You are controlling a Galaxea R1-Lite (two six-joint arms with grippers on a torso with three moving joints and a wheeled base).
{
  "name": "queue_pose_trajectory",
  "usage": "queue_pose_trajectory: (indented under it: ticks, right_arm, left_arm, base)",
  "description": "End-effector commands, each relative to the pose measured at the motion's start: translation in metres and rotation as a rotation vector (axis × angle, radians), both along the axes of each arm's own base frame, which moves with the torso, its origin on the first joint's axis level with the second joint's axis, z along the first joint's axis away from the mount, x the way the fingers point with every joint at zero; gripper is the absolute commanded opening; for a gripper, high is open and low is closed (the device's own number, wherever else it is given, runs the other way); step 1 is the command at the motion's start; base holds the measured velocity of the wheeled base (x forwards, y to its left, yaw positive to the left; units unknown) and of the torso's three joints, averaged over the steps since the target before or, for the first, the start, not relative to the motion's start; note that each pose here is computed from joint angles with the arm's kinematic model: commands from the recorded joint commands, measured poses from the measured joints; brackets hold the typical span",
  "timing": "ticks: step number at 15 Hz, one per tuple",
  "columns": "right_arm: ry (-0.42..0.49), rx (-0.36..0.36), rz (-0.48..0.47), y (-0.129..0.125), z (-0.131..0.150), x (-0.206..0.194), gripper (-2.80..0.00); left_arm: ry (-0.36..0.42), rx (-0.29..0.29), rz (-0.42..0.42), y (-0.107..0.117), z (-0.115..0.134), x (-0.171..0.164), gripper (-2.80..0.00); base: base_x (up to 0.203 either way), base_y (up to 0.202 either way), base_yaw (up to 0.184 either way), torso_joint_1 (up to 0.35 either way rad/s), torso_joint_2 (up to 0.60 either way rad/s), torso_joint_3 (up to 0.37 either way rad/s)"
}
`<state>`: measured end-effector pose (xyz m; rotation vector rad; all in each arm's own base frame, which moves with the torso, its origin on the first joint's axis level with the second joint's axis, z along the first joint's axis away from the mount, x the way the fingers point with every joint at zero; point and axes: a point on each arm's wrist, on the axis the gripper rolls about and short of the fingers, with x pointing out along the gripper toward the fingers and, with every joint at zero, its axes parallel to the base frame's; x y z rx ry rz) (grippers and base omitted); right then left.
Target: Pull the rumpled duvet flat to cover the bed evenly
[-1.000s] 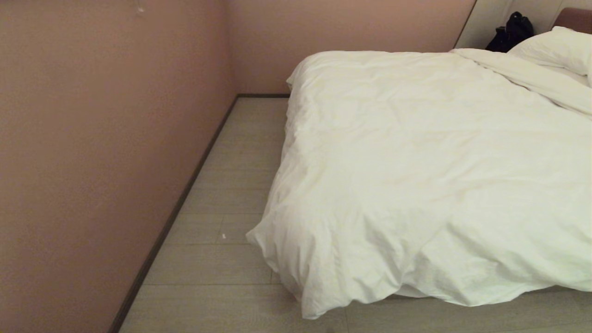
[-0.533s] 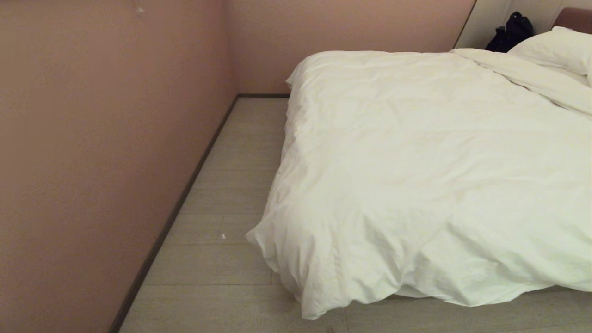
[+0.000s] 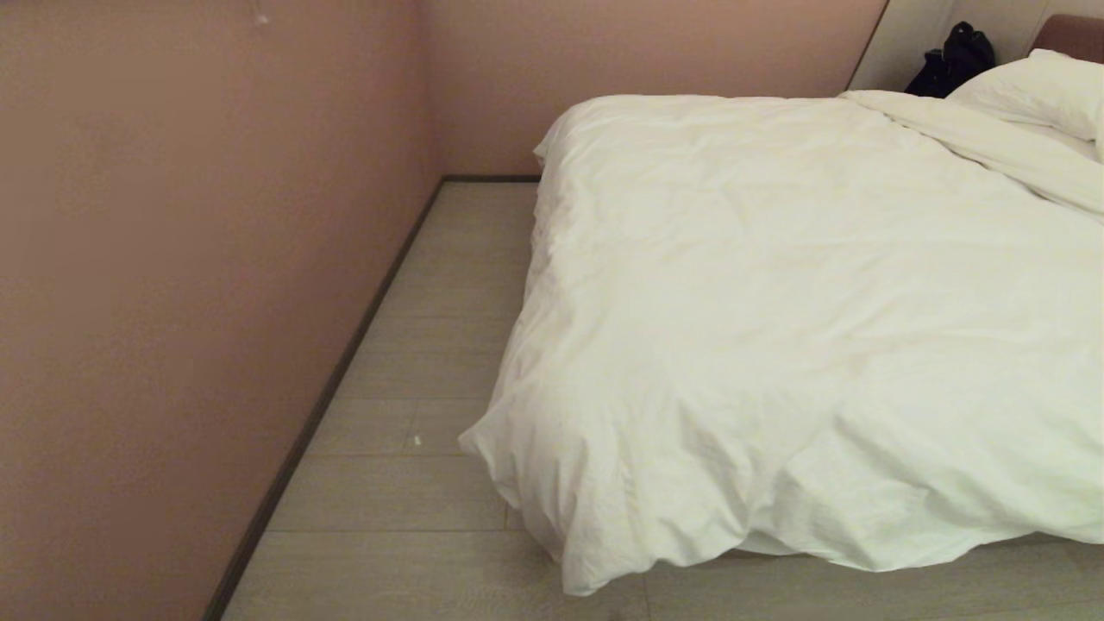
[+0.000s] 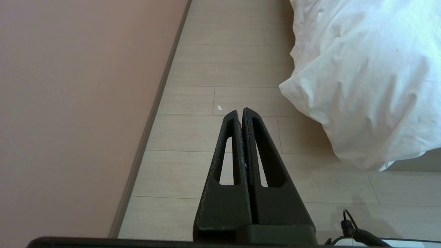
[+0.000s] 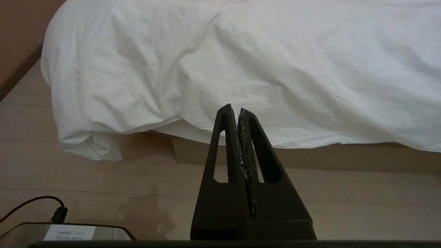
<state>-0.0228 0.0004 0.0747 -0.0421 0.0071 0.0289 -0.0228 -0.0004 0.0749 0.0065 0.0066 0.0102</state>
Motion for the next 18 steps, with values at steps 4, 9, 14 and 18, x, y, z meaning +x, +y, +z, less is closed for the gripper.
queue_pose_trajectory:
  ticks: [4,9,14,18]
  right_arm:
    - [0.000,0.001,0.000,0.0000,-0.0001,0.0000,-2.80]
    - [0.000,0.001,0.002,0.0000,-0.0001,0.0000,-2.80]
    - [0.000,0.001,0.002,0.0000,-0.0001,0.0000,-2.80]
    - [0.000,-0.001,0.000,0.0000,-0.0001,0.0000,-2.80]
  left_arm:
    - [0.000,0.000,0.001,0.0000,0.0000,0.0000,-2.80]
    - [0.000,0.000,0.001,0.0000,0.0000,0.0000,-2.80]
    - [0.000,0.001,0.001,0.0000,0.0000,0.0000,-2.80]
    - [0.000,0.000,0.001,0.0000,0.0000,0.0000,-2.80]
  base:
    - [0.000,0.000,0.000,0.000,0.00,0.000]
    - [0.000,0.000,0.000,0.000,0.00,0.000]
    - [0.000,0.000,0.000,0.000,0.00,0.000]
    - [0.000,0.000,0.000,0.000,0.00,0.000]
